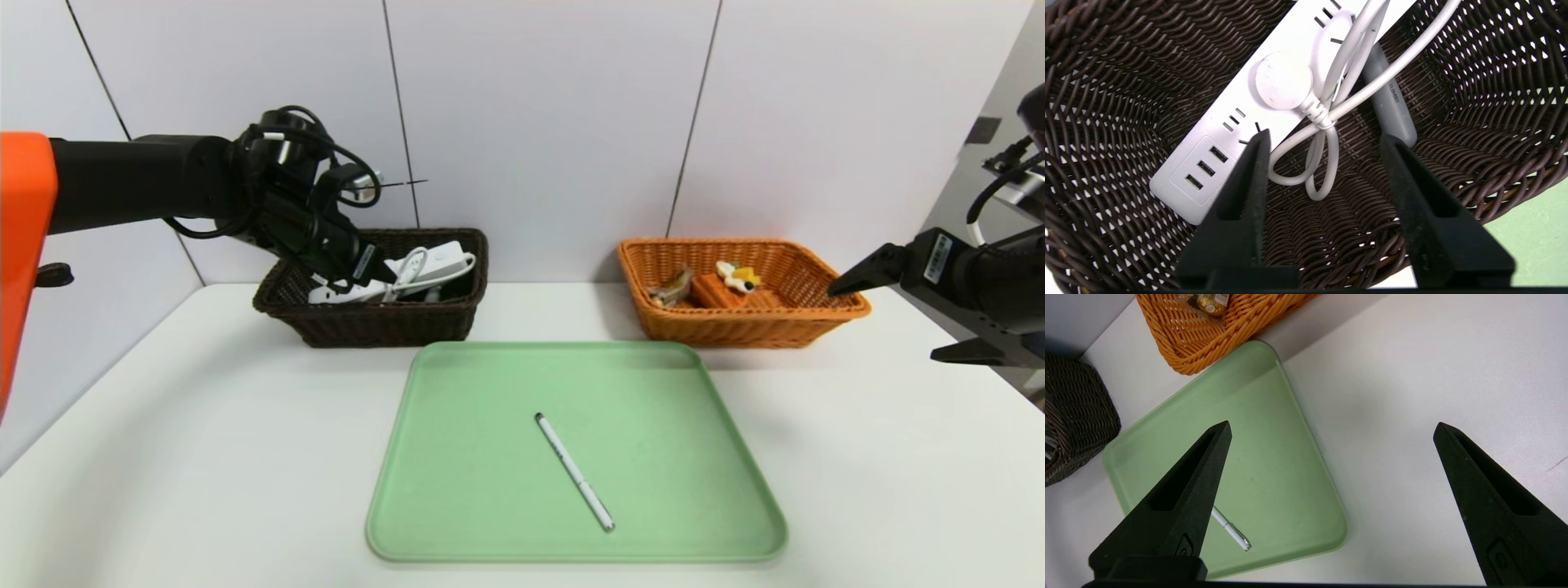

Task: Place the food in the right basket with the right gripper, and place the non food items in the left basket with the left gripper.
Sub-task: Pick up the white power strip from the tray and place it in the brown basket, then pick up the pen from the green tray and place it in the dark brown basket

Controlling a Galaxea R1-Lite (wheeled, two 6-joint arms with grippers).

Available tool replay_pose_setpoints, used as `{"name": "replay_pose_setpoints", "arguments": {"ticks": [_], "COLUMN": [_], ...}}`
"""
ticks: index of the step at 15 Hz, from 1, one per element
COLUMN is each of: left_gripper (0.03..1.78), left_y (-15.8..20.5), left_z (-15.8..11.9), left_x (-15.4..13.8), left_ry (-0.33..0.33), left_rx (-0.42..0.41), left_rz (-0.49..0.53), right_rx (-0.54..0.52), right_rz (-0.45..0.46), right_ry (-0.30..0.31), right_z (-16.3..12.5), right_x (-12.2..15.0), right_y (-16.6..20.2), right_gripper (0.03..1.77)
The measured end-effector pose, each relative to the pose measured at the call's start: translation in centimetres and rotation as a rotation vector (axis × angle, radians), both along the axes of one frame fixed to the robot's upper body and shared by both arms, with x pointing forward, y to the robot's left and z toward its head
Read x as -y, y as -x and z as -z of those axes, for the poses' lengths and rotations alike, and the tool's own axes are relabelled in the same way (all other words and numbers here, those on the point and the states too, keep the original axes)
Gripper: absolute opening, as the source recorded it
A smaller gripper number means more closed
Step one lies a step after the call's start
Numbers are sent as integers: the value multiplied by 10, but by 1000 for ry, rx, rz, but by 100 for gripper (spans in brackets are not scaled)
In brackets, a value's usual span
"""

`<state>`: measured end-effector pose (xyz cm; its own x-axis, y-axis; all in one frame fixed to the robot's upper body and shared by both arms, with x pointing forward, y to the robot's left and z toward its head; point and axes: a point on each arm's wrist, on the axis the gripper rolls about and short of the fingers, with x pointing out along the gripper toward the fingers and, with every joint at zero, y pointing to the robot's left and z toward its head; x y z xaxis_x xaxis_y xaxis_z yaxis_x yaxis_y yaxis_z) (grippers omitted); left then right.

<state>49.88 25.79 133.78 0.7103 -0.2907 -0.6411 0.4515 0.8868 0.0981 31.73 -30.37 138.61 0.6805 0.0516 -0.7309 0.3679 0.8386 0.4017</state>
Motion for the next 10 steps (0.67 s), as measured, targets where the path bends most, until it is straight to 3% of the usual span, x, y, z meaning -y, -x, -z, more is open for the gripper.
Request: {"name": "replay_pose_setpoints", "arguments": {"ticks": [3, 7, 10], "left_gripper": [123, 142, 151], "left_y": [2, 33, 74], "left_z": [-13, -65, -86], "left_x": [1, 16, 51], "left_ry": [23, 111, 184], "left_rx": [36, 139, 104], "left_rz": [-11, -51, -221], "right_rx": [3, 14, 12], "right_rz": [-1, -1, 4], "right_ry": [-1, -3, -9], "right_z": [-1, -4, -3], "right_x": [0, 0, 0], "right_y": [0, -1, -3], "right_gripper": [171, 171, 171]}}
